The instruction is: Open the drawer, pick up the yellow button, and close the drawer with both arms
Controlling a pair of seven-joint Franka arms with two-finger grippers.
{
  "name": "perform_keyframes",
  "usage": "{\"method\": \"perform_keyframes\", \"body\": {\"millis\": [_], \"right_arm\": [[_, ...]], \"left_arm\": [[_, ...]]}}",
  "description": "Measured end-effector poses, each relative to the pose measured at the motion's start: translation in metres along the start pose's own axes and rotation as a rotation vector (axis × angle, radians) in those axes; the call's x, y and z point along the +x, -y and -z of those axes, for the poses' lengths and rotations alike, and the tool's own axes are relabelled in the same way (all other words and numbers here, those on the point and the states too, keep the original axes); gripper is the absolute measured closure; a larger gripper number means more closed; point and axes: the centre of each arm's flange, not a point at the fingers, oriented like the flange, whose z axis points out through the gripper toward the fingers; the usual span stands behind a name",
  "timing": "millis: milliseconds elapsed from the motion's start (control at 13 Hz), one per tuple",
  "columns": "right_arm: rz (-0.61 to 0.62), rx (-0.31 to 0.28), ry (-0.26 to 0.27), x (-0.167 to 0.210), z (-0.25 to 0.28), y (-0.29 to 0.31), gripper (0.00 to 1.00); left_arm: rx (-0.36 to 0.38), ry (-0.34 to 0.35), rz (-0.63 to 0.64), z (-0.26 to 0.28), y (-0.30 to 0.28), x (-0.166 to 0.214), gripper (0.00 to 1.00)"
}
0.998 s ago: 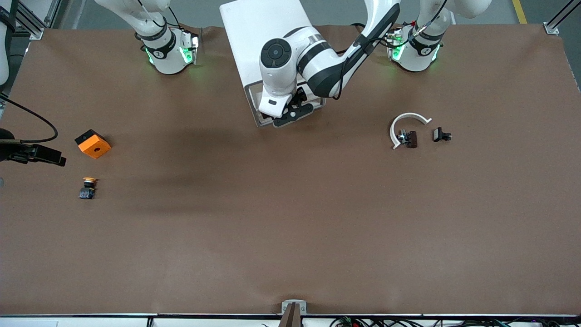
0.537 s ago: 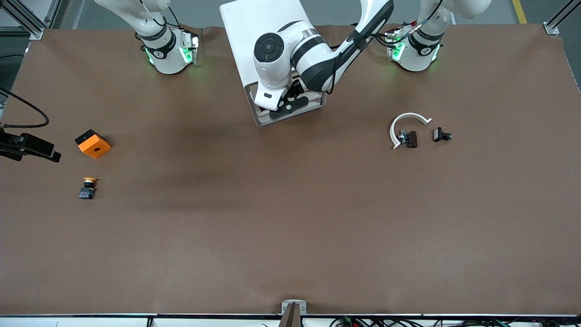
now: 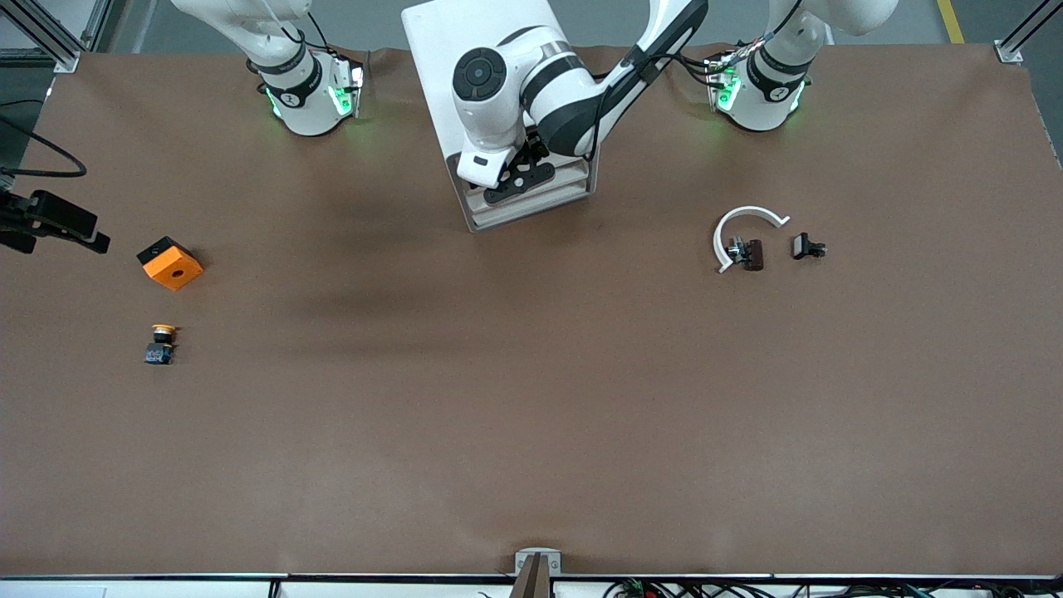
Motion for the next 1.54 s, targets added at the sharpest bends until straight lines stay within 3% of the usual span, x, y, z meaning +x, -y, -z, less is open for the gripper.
{"method": "perform_keyframes", "body": {"millis": [307,691,845,1075,1152,1382,1536], "right_arm": [[-0.027,-0.001,0.035,-0.025,-0.006,-0.013,0.0],[-0.044,-0.028,-0.014,-0.065,0.01,-0.025,0.0],[-0.046,-0.086,-0.029,-0.069,0.019,-0.029,0.0],[-0.041,-0.098,0.041,-0.076,0.011,-0.024,0.0],[-0.044,-0.098,0.042,-0.076,0.01,-0.025,0.0],[-0.043,-0.085,-0.025,-0.069,0.014,-0.025,0.0],[-0.043,-0.084,-0.041,-0.07,0.013,-0.025,0.0]], "left_arm": [[0.001,0.001,0.001,0.0,0.0,0.0,0.0],[-0.005,0.011,0.026,-0.001,-0.002,0.015,0.0],[-0.013,0.018,0.047,0.0,0.0,0.05,0.0],[-0.034,0.029,0.03,0.003,0.011,0.116,0.0],[-0.042,0.028,0.007,0.005,0.016,0.138,0.0],[-0.045,0.002,-0.058,0.011,0.039,0.197,0.0],[-0.052,0.003,-0.083,0.014,0.057,0.234,0.0]]}}
